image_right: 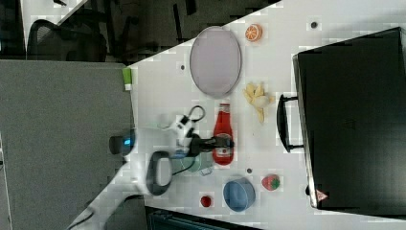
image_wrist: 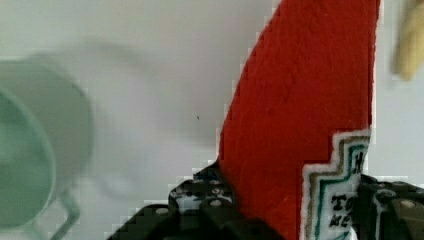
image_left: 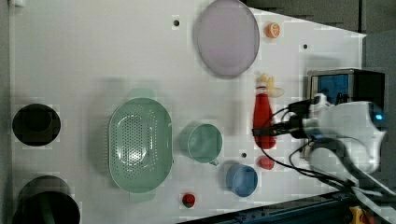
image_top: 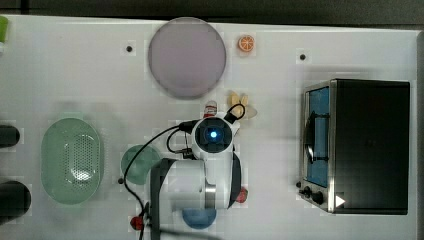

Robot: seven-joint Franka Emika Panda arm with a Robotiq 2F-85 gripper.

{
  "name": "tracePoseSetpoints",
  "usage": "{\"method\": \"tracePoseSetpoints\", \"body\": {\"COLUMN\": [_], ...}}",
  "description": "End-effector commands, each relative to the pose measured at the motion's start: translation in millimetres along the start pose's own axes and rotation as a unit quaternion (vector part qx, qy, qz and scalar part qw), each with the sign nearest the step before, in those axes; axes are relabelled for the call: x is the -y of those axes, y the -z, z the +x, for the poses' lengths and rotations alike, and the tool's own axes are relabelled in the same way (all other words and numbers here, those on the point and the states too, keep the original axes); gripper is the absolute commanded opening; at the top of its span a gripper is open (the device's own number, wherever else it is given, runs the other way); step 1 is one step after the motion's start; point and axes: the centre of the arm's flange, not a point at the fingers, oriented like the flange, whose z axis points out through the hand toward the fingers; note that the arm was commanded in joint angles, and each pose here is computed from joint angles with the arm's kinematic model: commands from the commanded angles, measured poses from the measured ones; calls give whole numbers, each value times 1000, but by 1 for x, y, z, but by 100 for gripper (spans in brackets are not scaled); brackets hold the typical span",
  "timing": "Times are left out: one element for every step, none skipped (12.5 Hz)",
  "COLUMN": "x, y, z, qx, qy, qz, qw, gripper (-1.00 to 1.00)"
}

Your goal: Pick Ketchup from the table and place it in strainer.

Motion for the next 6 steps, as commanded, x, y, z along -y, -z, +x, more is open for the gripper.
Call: {"method": "tracePoseSetpoints", "body": {"x": [10, 17, 27, 41, 58, 78], "y": [109, 129, 147, 161, 169, 173], "z": [0, -7, -11, -12, -13, -11], "qx": [-38, -30, -29, -33, -39, -45], "qy": [12, -5, -24, -28, -19, -14], "qz": [-20, -22, -25, -30, -35, -39], "qw": [999, 999, 999, 999, 998, 998], "gripper": [20, 20, 20, 20, 20, 20]}}
